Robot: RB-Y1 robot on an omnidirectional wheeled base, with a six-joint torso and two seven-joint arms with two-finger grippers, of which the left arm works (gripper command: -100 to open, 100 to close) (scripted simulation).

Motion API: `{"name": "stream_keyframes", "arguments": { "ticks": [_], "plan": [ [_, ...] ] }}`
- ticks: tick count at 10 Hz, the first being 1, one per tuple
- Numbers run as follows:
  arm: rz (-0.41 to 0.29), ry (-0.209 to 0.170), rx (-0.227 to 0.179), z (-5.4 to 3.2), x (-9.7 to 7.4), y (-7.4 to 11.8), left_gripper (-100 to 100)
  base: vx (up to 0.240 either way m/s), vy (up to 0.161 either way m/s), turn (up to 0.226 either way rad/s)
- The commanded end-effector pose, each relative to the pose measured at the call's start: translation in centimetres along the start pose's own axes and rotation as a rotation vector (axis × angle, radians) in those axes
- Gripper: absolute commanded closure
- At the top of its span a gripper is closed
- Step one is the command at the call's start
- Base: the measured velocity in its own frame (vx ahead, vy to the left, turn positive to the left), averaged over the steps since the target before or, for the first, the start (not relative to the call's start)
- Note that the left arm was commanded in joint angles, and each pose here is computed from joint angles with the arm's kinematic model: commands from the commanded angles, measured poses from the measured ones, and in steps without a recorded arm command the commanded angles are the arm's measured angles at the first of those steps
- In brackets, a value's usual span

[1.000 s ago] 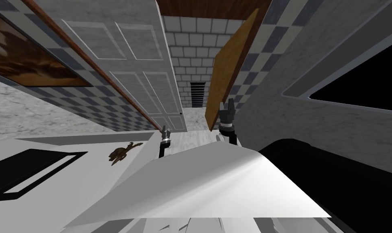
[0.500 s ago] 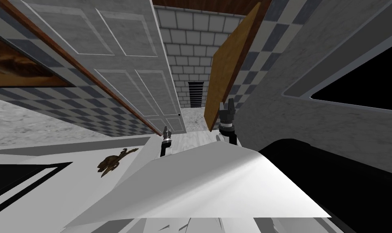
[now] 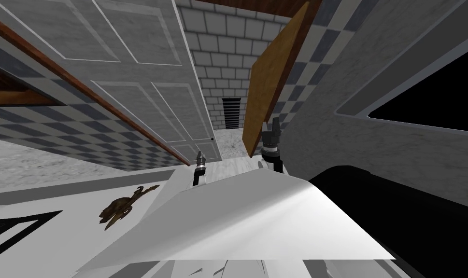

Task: Push the door open

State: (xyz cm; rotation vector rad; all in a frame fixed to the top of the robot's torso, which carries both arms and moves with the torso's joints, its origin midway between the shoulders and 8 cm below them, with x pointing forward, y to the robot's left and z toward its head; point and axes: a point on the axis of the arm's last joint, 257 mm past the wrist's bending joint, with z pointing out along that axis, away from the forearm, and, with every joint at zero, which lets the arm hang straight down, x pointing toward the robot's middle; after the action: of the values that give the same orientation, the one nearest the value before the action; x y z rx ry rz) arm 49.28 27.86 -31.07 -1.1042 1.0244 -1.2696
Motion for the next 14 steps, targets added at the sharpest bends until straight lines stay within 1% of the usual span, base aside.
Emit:
{"name": "stream_keyframes", "arguments": {
  "ticks": [1, 7, 9, 10, 14],
  "plan": [
    [0.003, 0.000, -0.020, -0.02, 0.1, 1.0, -100, 0.090, 0.030, -0.076],
    [0.011, 0.004, -0.080, -0.14, 0.5, 3.7, -100, 0.086, 0.024, -0.079],
    [0.015, 0.007, -0.115, -0.30, 0.9, 5.2, -100, 0.140, 0.050, -0.137],
    [0.015, 0.007, -0.115, -0.30, 0.9, 5.2, -100, 0.117, 0.036, -0.031],
    [0.018, 0.010, -0.144, -0.50, 1.2, 6.4, -100, 0.057, 0.017, -0.049]
  ]
}}
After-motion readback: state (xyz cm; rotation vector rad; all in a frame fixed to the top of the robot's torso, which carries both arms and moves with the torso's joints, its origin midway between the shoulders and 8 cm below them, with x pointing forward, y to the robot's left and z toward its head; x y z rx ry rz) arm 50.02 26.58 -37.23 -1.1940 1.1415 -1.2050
